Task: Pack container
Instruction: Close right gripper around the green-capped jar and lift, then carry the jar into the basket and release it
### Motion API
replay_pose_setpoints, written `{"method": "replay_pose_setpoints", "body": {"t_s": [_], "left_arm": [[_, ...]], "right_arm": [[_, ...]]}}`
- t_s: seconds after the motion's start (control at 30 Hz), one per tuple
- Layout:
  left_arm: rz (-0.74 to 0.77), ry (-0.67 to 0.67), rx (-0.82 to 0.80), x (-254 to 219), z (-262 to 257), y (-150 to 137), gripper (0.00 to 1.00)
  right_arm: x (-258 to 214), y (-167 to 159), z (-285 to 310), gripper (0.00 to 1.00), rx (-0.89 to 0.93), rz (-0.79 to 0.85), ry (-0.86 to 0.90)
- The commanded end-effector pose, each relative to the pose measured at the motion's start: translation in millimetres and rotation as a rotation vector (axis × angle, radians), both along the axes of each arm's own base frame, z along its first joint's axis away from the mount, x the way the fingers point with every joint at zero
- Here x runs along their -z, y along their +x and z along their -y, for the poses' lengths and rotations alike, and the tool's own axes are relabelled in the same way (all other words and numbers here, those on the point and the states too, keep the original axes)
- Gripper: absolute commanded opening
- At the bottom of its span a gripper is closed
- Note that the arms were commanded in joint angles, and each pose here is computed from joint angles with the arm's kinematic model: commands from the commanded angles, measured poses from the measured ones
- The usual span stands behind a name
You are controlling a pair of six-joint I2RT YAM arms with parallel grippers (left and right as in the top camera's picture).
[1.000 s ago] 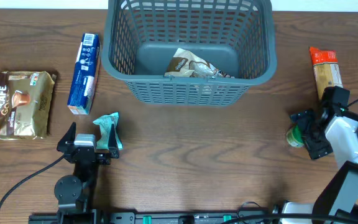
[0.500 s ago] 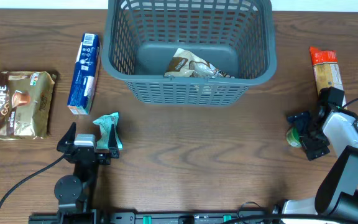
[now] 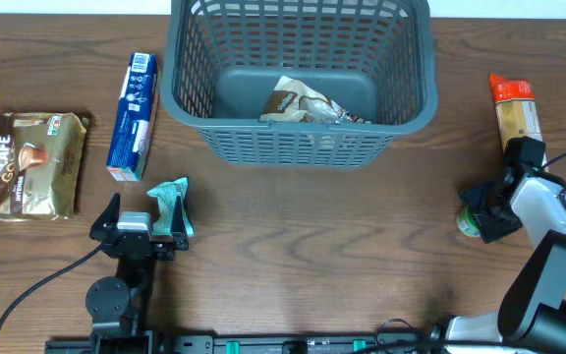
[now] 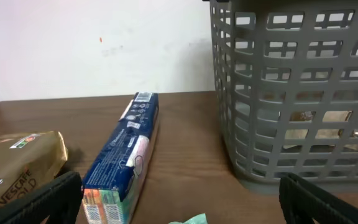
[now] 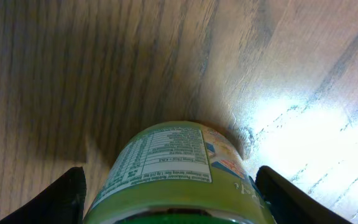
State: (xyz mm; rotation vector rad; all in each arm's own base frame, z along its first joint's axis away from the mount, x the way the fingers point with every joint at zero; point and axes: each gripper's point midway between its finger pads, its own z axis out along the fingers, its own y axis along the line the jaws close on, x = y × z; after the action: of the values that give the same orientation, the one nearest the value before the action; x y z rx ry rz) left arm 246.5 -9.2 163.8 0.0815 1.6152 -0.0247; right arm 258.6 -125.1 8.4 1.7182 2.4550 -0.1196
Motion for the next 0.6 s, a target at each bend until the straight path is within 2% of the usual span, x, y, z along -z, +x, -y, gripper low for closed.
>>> {"method": "replay_pose_setpoints", "body": {"t_s": [0.0,0.13,0.23,0.43,0.57], "left_arm": [[0.009,0.010,0.007,-1,1,0,0.99],[0.009,0.010,0.008,-1,2,0,0.99],[0.009,0.010,0.007,-1,1,0,0.99],[0.009,0.010,0.008,-1,2,0,0.98],[0.009,0.010,0.008,-1,2,0,0.99]], "right_arm": [[7,-10,2,0.01,0.008,-0.041,-0.006],[-7,-6,3,0.01,-0.016,-0.020,-0.018],[-41,12,11,0.01,-0.088,0.053,-0.062],[-160,51,23,0.01,-0.173,0.288,-0.183],[-260,72,10,0.01,-0.330,0.511,-0.259]]}}
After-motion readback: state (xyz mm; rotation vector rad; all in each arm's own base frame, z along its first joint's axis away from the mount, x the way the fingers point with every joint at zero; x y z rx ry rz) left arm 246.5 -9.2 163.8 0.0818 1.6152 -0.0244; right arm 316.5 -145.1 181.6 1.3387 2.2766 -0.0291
